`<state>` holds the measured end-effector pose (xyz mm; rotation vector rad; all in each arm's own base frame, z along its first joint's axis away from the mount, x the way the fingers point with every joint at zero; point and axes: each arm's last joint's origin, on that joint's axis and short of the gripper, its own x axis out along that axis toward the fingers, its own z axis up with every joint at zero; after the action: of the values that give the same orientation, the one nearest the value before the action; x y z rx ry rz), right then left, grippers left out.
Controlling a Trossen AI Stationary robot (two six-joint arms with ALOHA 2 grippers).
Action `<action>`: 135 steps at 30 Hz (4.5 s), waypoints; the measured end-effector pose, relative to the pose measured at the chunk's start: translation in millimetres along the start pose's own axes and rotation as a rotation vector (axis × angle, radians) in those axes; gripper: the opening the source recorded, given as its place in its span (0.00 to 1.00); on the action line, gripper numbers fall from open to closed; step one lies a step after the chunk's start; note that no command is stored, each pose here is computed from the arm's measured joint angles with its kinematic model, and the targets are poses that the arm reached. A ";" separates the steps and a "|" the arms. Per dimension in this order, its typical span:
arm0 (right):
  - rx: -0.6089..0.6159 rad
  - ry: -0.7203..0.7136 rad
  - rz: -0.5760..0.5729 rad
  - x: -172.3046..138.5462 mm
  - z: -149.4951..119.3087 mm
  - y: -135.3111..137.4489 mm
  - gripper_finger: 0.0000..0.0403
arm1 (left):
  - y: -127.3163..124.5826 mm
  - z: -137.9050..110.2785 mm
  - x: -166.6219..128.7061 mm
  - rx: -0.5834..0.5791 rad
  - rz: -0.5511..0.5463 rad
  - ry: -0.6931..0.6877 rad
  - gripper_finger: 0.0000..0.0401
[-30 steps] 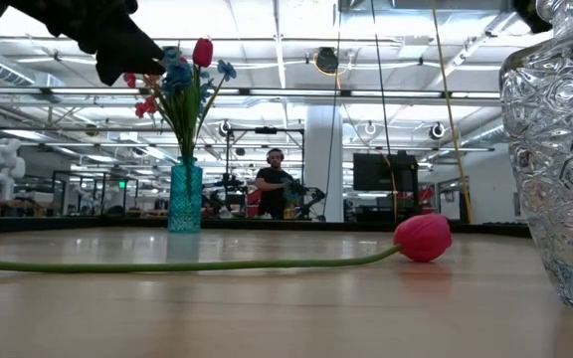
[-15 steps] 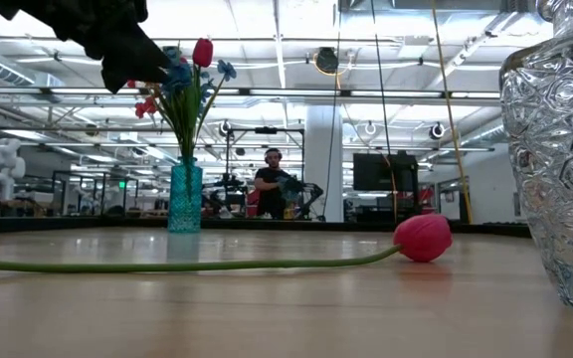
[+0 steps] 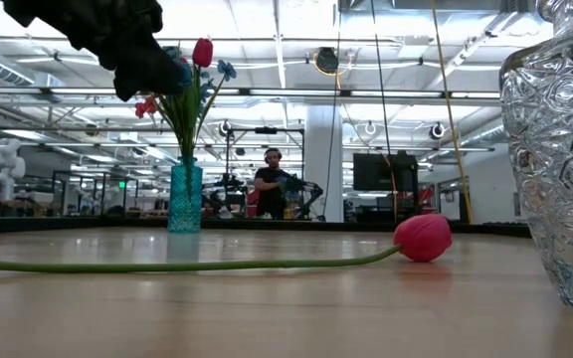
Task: Sort flowers into vase by color
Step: Put the pink flower into the transparent vase, then put the red flower into the blue vase
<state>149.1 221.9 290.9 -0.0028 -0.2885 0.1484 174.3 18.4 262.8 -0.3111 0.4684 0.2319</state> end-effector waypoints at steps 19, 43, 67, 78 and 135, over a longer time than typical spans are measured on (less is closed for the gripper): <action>-0.026 0.163 -0.024 16.4 -54.6 9.1 0.00 | -8.7 -0.9 -0.9 0.021 -0.053 -0.004 0.40; -0.011 0.354 -0.138 12.7 -87.9 8.0 0.06 | -18.5 -4.4 -2.2 0.025 -0.087 0.005 0.40; -0.005 0.348 -0.138 10.4 -63.9 -4.4 0.38 | -18.3 -4.4 -2.3 0.025 -0.082 0.003 0.40; 0.191 0.396 -0.080 -11.4 -28.6 -21.0 0.42 | -18.4 -5.1 0.2 0.026 -0.078 0.013 0.40; 0.772 1.114 -0.635 -93.8 -46.7 -93.8 0.08 | -186.7 -68.6 222.6 -0.065 0.010 0.564 0.40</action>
<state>87.0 116.3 221.8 0.7444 0.8952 -0.3860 393.5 -145.5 143.7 -0.4390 1.0211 0.1666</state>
